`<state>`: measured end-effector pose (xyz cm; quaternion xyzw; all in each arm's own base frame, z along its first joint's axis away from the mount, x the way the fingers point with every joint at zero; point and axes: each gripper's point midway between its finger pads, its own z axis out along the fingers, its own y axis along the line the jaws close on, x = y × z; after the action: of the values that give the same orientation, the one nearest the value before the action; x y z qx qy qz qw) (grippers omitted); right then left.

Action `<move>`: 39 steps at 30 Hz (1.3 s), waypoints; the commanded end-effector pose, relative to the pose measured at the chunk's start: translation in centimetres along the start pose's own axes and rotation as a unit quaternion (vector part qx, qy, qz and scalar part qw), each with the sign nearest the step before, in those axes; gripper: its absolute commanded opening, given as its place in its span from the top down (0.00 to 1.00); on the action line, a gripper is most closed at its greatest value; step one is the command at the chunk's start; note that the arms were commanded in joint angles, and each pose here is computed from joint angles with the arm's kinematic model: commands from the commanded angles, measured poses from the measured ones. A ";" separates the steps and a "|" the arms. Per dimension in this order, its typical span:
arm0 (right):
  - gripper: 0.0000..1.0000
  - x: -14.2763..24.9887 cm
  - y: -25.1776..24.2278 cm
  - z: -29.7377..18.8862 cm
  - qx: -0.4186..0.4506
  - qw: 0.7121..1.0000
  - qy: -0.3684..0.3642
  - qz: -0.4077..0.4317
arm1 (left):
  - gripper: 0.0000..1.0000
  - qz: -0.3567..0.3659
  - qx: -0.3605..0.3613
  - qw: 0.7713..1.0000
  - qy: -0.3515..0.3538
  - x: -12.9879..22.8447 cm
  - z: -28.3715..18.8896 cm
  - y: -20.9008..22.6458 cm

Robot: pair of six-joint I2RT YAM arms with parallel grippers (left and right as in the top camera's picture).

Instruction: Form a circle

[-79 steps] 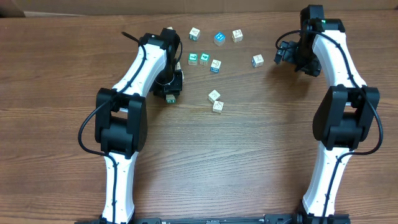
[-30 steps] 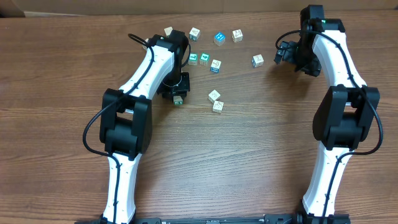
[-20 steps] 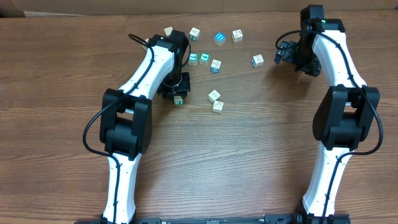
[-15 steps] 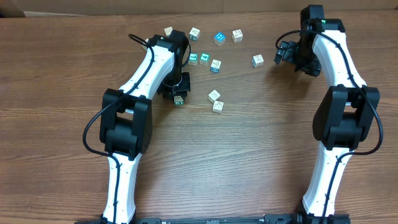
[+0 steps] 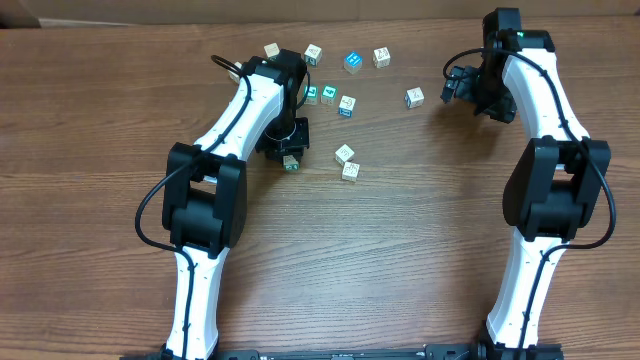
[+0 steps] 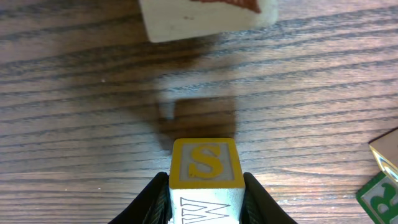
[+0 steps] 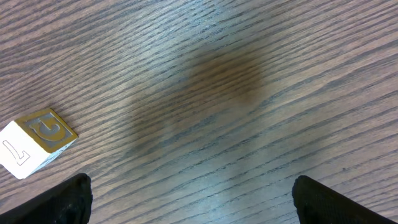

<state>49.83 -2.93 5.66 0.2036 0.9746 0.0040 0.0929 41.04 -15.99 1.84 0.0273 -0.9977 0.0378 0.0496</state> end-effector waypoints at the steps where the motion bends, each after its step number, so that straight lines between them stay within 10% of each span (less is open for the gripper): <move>1: 0.00 -1.0 0.3 -1.7 -0.007 1.000 -0.023 0.002 | 0.73 0.021 0.011 1.000 0.008 0.5 0.2 -0.8; 39: 0.00 -1.0 0.3 -1.7 -0.007 1.000 -0.023 0.002 | 0.71 0.039 0.059 0.997 0.026 1.2 0.0 -2.5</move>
<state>49.83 -2.93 5.66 0.2034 0.9747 0.0039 0.0929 40.41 -17.84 2.13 0.0046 -0.9939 0.0882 0.0659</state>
